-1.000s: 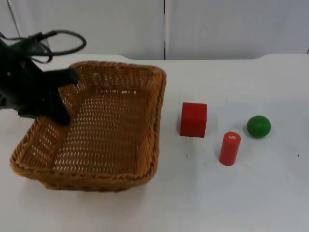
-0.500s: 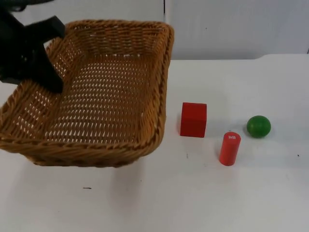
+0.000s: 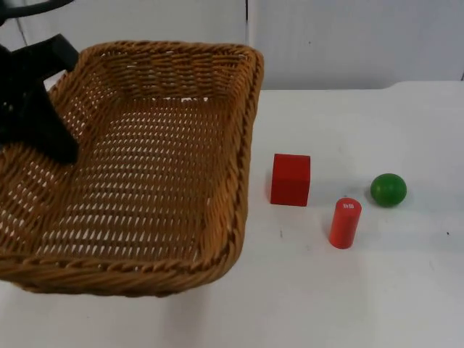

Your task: Pick up the basket with the left hand and place the object to the left of the red cylinder into the basket with the right hand.

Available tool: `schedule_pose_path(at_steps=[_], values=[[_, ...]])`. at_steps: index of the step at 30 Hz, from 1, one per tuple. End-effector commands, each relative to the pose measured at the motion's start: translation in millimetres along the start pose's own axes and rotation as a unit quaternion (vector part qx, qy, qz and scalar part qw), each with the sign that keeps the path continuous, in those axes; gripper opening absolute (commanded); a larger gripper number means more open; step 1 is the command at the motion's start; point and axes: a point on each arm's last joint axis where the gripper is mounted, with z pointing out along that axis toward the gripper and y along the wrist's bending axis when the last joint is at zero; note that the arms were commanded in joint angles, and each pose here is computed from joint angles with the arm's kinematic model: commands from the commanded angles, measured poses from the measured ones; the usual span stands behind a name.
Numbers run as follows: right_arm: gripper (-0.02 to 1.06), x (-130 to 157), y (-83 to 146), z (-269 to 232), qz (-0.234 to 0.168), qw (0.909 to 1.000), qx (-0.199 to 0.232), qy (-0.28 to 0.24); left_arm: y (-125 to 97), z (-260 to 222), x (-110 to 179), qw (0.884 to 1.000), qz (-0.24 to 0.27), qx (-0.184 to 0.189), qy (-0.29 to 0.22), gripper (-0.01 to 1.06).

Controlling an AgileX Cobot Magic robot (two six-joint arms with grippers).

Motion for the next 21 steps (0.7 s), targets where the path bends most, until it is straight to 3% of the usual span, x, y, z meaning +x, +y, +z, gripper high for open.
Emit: schedule_pose_path(at_steps=[1,5,21], values=[[1.05,-1.4,-1.1,-1.1,0.000,1.0000,0.002,-0.002,1.2,-5.3,3.4,1.000,-0.007,0.002,-0.015,0.00],[1.05,-0.2,-1.1,-0.2,0.000,1.0000,0.002,0.000,1.9,-7.7,9.3,1.000,0.014,-0.004,-0.016,0.00],[1.05,0.3,-1.1,0.2,0.000,1.0000,0.002,0.001,0.7,-7.5,8.8,1.000,0.019,0.000,-0.019,0.00]])
